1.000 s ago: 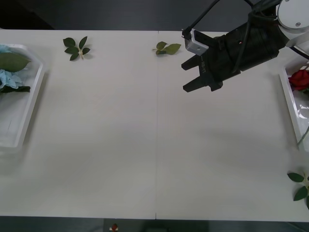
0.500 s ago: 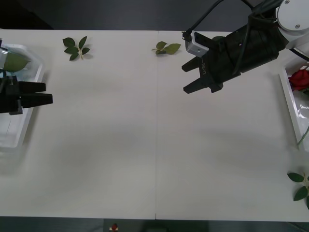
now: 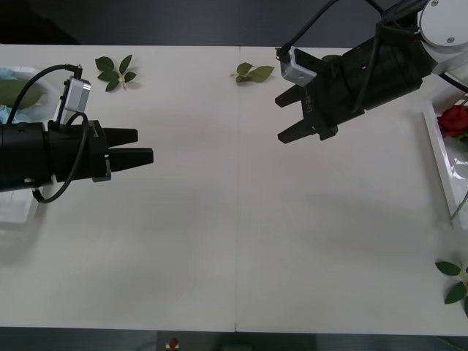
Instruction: Put the red flowers into the right box and the blue flowers into the left box
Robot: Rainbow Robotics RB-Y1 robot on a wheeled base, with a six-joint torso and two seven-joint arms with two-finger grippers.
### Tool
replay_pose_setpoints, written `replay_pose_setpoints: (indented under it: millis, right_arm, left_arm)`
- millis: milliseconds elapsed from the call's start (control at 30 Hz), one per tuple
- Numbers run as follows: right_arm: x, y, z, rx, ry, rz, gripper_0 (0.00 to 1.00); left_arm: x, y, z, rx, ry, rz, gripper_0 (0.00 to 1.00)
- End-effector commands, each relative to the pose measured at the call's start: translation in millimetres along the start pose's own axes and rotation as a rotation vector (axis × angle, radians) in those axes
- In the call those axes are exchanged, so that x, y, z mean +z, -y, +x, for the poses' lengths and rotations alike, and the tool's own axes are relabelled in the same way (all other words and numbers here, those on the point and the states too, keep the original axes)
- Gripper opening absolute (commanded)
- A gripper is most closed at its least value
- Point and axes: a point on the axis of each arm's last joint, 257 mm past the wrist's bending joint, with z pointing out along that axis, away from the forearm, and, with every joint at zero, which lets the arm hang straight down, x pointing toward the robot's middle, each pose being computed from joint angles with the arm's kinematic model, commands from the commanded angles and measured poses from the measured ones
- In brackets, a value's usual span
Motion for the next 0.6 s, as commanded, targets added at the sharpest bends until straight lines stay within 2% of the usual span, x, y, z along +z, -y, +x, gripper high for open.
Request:
replay_pose_setpoints:
  millis: [33,600]
  right_arm:
    - [-12.0,3.3,0.7,-0.036,-0.009,0.020,1.00]
    - [-12.0,3.3,0.7,-0.036,-0.009,0.020,1.00]
  left_arm:
    - [11.5,11.8,-32.3,0.062,0.040,0.002,0.98]
    - [19.8,13.9,-38.4,0.054,0.064,0.002,0.97]
